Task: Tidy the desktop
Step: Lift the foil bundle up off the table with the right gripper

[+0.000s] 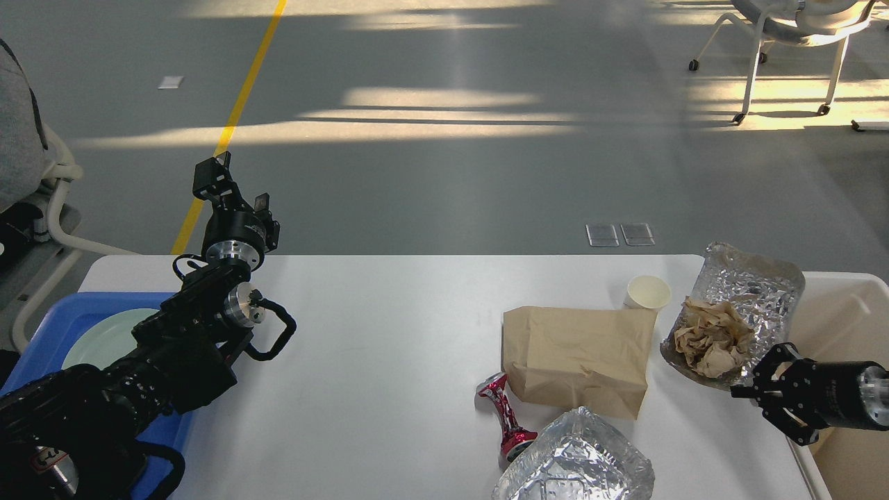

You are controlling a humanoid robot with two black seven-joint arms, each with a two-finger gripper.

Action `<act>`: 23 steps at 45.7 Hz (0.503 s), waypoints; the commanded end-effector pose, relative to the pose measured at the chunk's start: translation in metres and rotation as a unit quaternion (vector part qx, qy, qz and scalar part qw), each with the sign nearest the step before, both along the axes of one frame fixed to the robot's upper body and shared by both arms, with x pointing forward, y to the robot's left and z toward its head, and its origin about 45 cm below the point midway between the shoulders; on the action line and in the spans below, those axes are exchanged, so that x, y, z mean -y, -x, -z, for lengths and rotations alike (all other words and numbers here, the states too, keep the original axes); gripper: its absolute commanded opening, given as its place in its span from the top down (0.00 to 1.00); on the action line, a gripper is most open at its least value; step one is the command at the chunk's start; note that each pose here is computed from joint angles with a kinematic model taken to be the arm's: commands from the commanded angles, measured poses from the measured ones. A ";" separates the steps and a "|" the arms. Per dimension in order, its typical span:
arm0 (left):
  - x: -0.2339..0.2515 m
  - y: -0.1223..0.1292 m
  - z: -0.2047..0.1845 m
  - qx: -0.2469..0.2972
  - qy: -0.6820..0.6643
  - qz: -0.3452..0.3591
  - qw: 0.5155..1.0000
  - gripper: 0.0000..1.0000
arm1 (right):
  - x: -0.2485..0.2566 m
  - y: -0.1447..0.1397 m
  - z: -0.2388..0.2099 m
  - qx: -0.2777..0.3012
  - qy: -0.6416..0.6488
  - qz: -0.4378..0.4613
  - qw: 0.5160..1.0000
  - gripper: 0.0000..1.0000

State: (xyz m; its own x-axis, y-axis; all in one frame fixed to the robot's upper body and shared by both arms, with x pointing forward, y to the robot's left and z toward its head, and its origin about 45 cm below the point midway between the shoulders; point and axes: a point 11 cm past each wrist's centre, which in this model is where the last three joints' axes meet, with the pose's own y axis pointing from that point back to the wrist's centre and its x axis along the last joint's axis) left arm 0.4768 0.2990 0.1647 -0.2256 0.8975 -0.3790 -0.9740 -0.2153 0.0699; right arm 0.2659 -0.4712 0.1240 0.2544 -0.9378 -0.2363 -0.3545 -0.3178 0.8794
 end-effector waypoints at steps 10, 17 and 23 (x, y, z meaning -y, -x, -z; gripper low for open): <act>0.000 0.000 0.000 -0.001 0.000 0.000 1.000 0.04 | 0.013 0.001 -0.018 0.012 -0.014 -0.004 1.000 1.00; 0.000 0.000 0.000 -0.001 0.000 0.000 1.000 0.04 | 0.020 0.001 -0.034 0.024 -0.034 -0.008 0.999 1.00; 0.000 0.000 0.000 -0.001 0.000 0.000 1.000 0.04 | 0.026 -0.001 -0.055 0.040 -0.057 -0.016 0.997 1.00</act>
State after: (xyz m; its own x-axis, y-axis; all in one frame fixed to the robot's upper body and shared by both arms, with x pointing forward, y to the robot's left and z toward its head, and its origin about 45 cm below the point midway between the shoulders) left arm 0.4768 0.2990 0.1645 -0.2264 0.8974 -0.3786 -0.9739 -0.2156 0.0712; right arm 0.2645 -0.4930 0.1623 0.2861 -0.9113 -0.2960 -0.3921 -0.3933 0.8316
